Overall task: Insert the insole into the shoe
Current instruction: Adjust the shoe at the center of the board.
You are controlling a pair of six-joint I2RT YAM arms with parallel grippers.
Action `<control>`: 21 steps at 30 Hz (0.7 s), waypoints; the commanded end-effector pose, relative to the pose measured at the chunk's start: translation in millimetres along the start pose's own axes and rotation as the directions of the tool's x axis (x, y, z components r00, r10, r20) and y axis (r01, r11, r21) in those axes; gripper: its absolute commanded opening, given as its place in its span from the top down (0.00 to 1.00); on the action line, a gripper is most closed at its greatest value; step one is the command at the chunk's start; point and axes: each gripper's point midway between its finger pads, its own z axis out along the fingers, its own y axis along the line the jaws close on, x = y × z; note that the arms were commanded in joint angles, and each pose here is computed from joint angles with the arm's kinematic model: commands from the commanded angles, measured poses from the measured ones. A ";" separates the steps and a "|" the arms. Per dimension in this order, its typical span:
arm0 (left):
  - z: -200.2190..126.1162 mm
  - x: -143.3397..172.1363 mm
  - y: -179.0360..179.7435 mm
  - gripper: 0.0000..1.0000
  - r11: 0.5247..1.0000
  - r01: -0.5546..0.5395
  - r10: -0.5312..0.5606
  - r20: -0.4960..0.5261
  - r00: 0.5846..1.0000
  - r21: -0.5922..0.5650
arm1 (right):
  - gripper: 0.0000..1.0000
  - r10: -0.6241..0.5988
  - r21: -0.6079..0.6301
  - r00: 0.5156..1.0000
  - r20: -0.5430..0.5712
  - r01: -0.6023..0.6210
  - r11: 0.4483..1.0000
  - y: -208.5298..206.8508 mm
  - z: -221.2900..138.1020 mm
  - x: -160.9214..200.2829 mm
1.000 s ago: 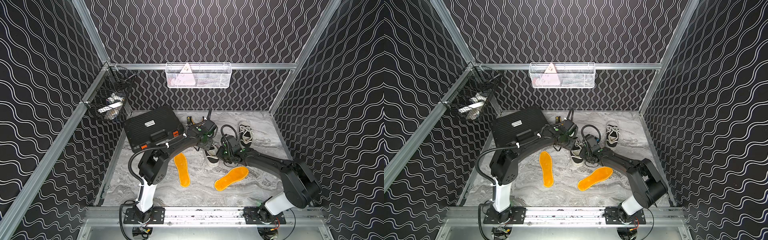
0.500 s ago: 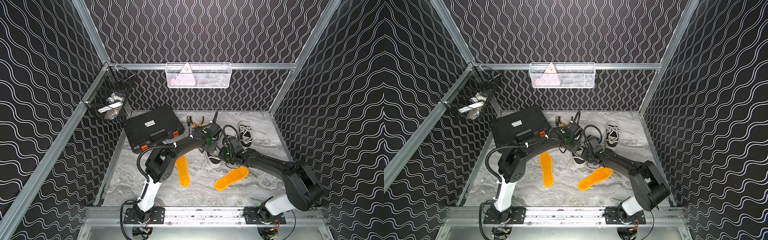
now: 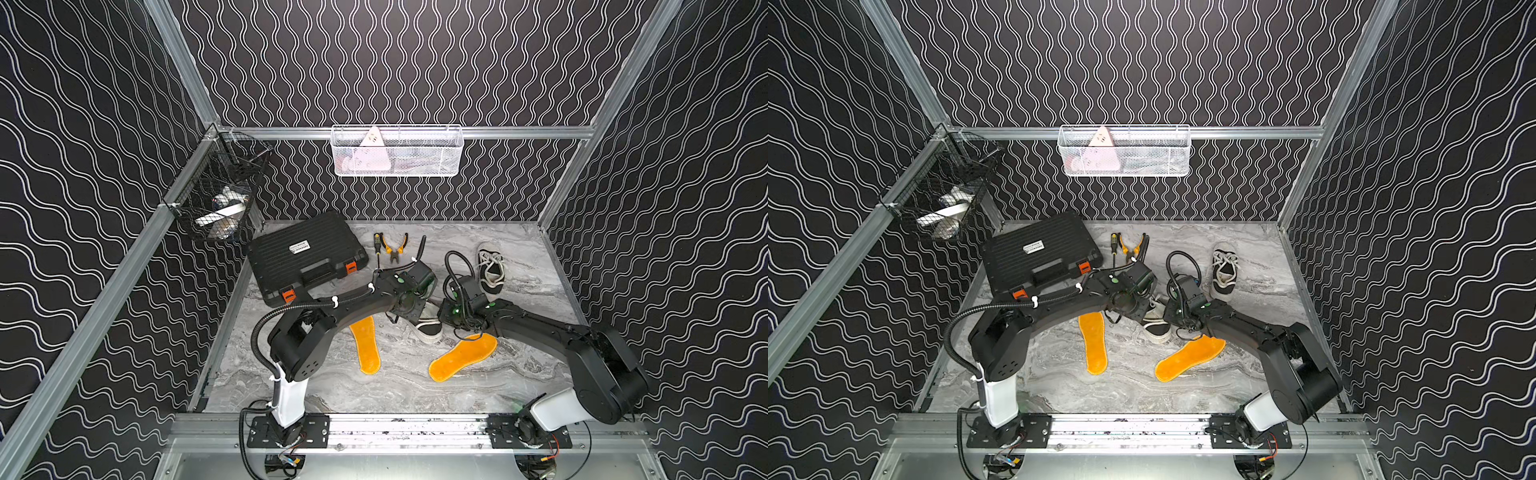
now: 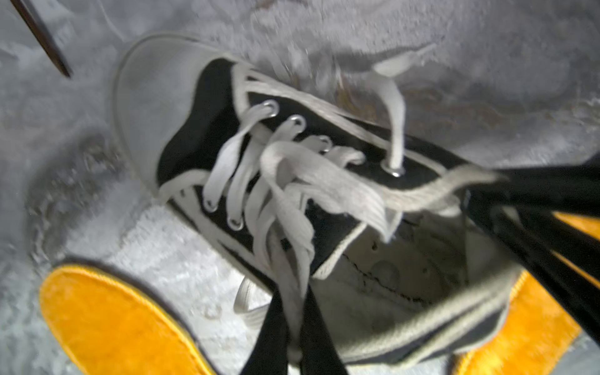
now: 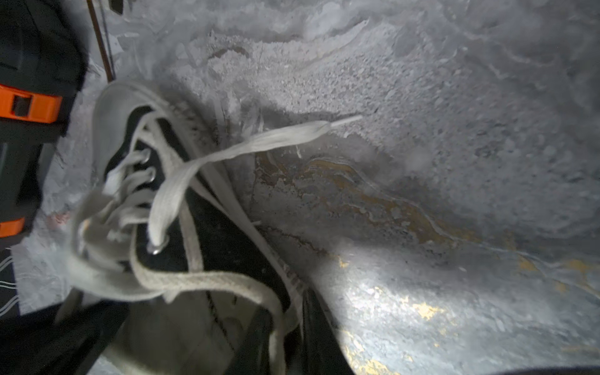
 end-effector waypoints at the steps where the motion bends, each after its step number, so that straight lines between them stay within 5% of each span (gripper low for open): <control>1: -4.9 3.3 -6.6 0.78 0.999 0.040 -0.040 -0.005 0.999 0.005 | 0.80 -0.051 -0.005 0.999 0.014 0.051 0.999 1.0 2.1 -3.5; 5: -21.1 -3.8 -3.1 0.55 1.000 0.005 -0.004 0.020 1.000 -0.022 | 0.78 -0.083 -0.018 0.996 0.026 0.084 0.996 5.0 -1.0 -6.5; 7: -28.8 -11.4 2.1 0.52 0.998 -0.029 0.031 0.036 0.999 -0.056 | 0.77 -0.093 -0.027 0.995 0.031 0.094 0.995 6.9 -2.5 -7.2; 14: -45.5 -15.7 -34.6 0.72 0.978 -0.202 0.199 0.064 0.978 0.044 | 0.72 -0.087 -0.045 0.995 0.039 0.089 0.995 10.7 -5.4 -10.6; 21: -25.2 -17.2 -44.6 0.66 0.968 -0.250 0.250 0.036 0.968 0.020 | 0.68 -0.010 -0.111 0.999 0.038 0.014 0.994 6.6 -8.4 -18.0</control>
